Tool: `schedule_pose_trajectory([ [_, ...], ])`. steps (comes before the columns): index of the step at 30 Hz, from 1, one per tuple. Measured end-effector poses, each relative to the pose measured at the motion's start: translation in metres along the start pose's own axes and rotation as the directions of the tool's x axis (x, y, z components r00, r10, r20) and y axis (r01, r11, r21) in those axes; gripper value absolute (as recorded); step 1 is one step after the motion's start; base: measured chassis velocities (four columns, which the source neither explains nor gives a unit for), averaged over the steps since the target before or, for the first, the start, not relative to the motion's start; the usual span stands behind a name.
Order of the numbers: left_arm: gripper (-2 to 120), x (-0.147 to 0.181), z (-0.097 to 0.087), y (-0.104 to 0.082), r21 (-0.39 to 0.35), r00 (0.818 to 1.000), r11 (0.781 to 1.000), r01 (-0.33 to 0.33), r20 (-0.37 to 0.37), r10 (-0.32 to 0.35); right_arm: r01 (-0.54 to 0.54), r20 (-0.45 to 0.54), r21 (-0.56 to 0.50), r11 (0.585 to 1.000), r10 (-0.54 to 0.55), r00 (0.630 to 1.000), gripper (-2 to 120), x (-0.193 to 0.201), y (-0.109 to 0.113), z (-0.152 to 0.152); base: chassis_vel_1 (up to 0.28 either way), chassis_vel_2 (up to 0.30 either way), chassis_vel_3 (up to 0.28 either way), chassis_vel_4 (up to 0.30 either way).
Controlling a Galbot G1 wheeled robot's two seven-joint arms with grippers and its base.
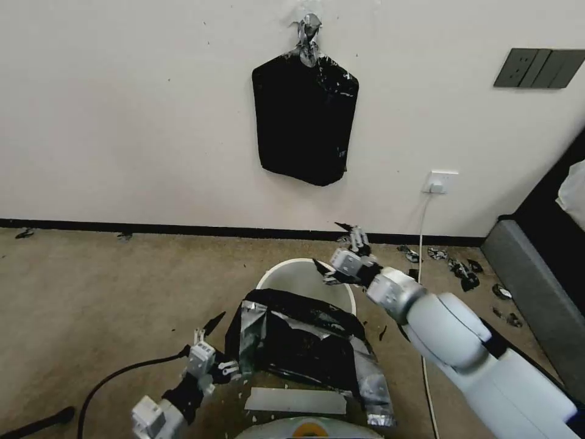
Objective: Place a trash bag onto the trash bin.
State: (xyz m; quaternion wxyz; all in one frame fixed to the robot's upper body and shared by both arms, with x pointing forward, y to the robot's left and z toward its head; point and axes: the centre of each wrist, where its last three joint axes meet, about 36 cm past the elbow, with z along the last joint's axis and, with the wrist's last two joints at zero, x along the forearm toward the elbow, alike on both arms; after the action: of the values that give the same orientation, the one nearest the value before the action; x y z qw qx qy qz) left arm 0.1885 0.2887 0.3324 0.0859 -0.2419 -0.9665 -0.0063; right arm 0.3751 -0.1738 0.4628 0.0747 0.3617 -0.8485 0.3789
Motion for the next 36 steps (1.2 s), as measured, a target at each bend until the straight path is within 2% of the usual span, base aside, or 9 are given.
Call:
schedule_pose_trajectory([
  [6,100,0.005,-0.001,0.001,-0.008,0.999,0.999,0.043,0.020,-0.043,0.071,-0.042,-0.007,0.997,-0.071,0.997,100,-0.022,0.003,0.000,0.000,0.000,0.000,0.000],
  [13,100,0.006,-0.002,-0.003,0.019,0.995,0.997,0.076,0.070,-0.077,0.150,-0.103,-0.024,0.988,-0.151,0.983,100,-0.052,-0.003,-0.003,0.000,0.000,0.000,0.000],
  [22,100,0.015,-0.001,-0.004,0.016,0.994,0.996,0.088,0.058,-0.089,0.198,-0.141,-0.014,0.980,-0.198,0.970,100,-0.070,-0.011,-0.004,0.000,0.000,0.000,0.000],
  [28,100,0.018,-0.001,-0.007,0.006,0.994,0.996,0.087,0.060,-0.088,0.277,-0.187,-0.037,0.960,-0.279,0.942,100,-0.093,-0.022,-0.010,0.000,0.000,0.000,0.000],
  [31,100,0.020,-0.004,-0.005,-0.008,0.994,0.996,0.094,0.064,-0.093,0.337,-0.220,-0.091,0.937,-0.348,0.911,100,-0.113,-0.026,-0.018,0.000,0.000,0.000,0.000],
  [36,100,0.027,-0.006,0.000,-0.027,0.993,0.994,0.105,0.055,-0.103,0.384,-0.287,-0.053,0.922,-0.382,0.879,100,-0.134,-0.033,-0.014,0.000,0.000,0.000,0.000],
])
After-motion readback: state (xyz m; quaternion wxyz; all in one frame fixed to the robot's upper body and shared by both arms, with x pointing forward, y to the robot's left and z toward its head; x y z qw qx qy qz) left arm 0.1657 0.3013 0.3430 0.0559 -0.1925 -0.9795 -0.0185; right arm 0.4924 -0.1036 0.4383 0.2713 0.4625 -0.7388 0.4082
